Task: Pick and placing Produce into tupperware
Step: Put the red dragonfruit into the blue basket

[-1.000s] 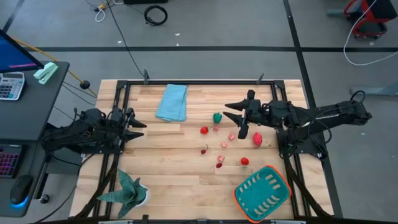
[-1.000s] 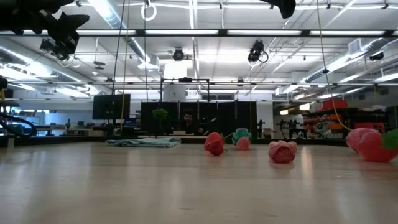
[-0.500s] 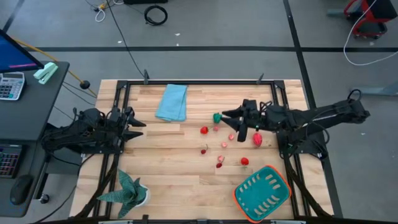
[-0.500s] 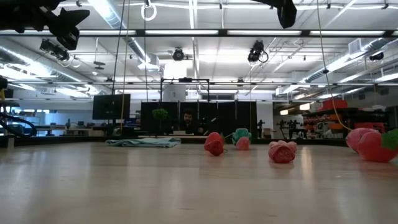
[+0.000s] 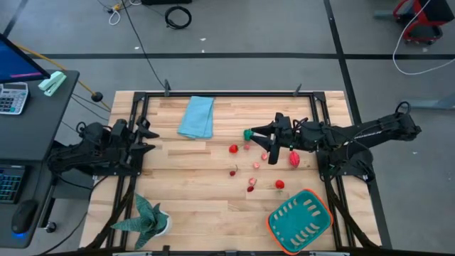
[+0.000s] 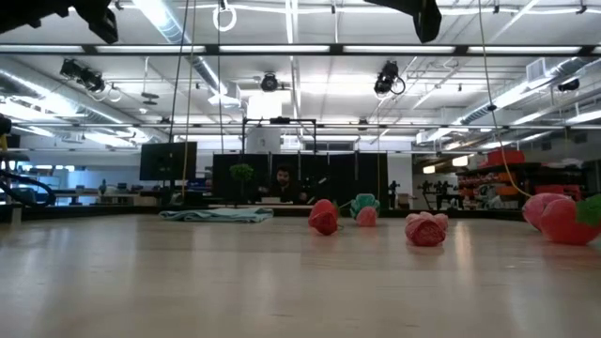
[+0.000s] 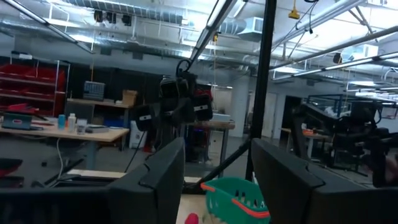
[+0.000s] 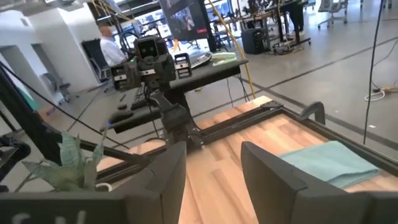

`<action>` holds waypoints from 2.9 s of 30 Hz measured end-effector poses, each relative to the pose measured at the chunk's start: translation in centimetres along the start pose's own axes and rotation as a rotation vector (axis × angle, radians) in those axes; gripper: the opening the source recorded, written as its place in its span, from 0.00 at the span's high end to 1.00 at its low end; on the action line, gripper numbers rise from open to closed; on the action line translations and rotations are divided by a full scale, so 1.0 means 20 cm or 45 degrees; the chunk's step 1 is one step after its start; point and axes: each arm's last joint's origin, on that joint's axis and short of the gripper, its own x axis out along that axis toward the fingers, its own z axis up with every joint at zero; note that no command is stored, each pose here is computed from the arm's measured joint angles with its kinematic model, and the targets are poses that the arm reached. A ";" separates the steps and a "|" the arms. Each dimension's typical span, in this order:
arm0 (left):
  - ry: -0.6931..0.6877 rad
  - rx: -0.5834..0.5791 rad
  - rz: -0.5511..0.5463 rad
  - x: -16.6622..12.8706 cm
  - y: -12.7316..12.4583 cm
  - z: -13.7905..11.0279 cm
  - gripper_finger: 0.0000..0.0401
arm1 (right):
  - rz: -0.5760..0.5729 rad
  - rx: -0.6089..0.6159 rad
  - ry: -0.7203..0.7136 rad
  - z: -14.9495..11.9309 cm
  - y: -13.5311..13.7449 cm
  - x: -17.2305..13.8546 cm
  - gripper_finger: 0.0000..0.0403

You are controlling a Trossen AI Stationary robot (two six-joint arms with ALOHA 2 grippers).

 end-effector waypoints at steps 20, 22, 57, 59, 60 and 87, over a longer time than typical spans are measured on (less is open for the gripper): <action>-0.007 0.197 0.000 0.00 0.00 0.00 0.54 | 0.037 0.056 -0.146 0.09 0.00 -0.05 0.60; 0.000 0.195 0.000 0.00 0.00 0.00 0.53 | 0.038 0.064 -0.149 0.09 0.00 -0.05 0.60; -0.013 0.297 0.093 0.00 0.01 0.00 0.55 | -0.292 -0.027 -0.163 0.03 -0.28 0.20 0.60; -0.014 0.299 0.108 0.00 0.01 0.00 0.56 | -0.343 -0.017 -0.079 -0.01 -0.32 0.22 0.60; -0.015 0.299 0.115 0.00 0.01 0.00 0.57 | -0.371 -0.010 -0.036 -0.03 -0.34 0.23 0.60; 0.032 0.289 0.130 0.00 0.02 -0.01 0.57 | -0.839 0.570 0.710 -0.20 -0.48 -0.11 0.49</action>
